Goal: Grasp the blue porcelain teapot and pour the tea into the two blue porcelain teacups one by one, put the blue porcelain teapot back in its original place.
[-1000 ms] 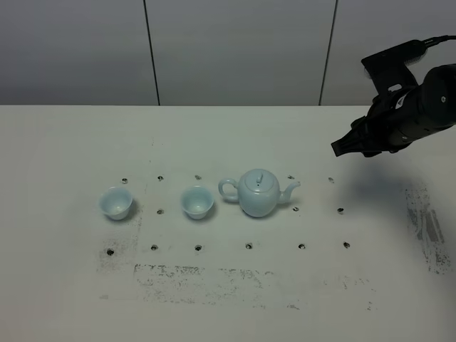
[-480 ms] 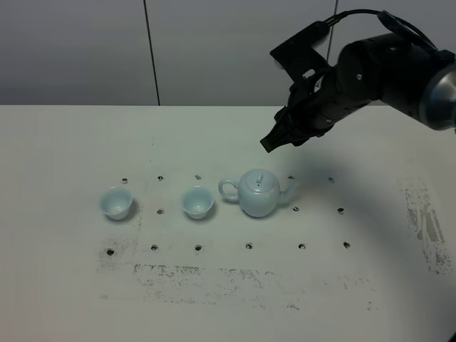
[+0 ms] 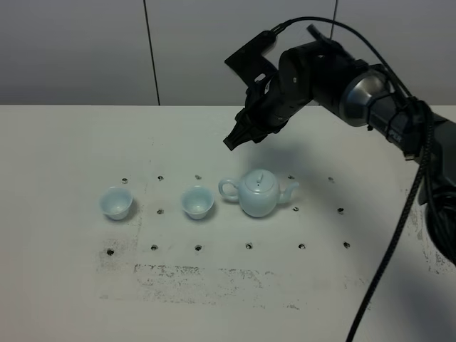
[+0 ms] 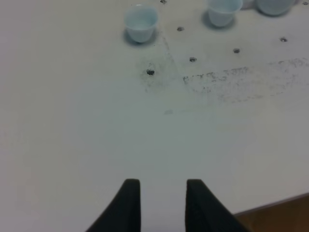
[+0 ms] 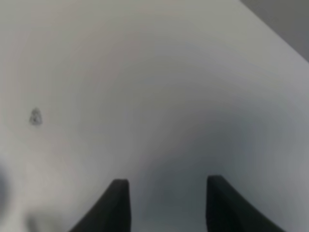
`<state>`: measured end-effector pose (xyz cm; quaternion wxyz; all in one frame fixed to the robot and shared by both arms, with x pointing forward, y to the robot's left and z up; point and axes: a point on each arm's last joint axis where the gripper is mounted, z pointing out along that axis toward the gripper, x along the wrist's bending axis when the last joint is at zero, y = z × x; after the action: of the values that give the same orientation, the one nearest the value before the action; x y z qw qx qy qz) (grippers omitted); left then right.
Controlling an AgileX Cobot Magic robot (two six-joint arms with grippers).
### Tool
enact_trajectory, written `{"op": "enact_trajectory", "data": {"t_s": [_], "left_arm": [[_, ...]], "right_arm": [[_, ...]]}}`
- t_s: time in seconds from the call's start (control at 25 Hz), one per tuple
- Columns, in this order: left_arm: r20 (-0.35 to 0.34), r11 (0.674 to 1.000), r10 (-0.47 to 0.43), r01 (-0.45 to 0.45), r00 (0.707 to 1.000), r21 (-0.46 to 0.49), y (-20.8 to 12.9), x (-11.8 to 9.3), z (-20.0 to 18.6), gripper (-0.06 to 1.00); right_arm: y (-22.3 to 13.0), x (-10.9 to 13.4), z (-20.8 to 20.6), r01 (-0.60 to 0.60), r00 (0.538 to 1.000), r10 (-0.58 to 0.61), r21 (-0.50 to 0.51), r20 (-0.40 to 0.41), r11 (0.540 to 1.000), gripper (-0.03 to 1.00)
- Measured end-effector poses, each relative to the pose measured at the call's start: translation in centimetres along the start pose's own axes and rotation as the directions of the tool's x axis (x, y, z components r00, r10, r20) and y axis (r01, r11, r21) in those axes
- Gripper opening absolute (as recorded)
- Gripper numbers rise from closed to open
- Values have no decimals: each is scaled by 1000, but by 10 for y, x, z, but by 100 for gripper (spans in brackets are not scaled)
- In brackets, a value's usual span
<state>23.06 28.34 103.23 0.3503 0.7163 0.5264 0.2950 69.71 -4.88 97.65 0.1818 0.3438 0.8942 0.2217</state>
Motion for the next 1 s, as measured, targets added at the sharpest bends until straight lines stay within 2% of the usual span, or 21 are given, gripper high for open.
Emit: {"op": "enact_trajectory", "data": {"t_s": [0.16, 0.4, 1.0], "left_arm": [[-19, 1000, 8, -8, 1000, 6, 0, 2, 0, 29], [-57, 1000, 24, -23, 998, 18, -1, 5, 0, 29], [-65, 999, 28, -26, 998, 20, -2, 6, 0, 29]], "right_arm": [[-2, 18, 18, 52, 999, -51, 51, -19, 997, 38], [-2, 40, 19, 105, 993, -99, 107, -62, 989, 38], [0, 56, 7, 148, 982, -120, 190, -148, 971, 38]]}}
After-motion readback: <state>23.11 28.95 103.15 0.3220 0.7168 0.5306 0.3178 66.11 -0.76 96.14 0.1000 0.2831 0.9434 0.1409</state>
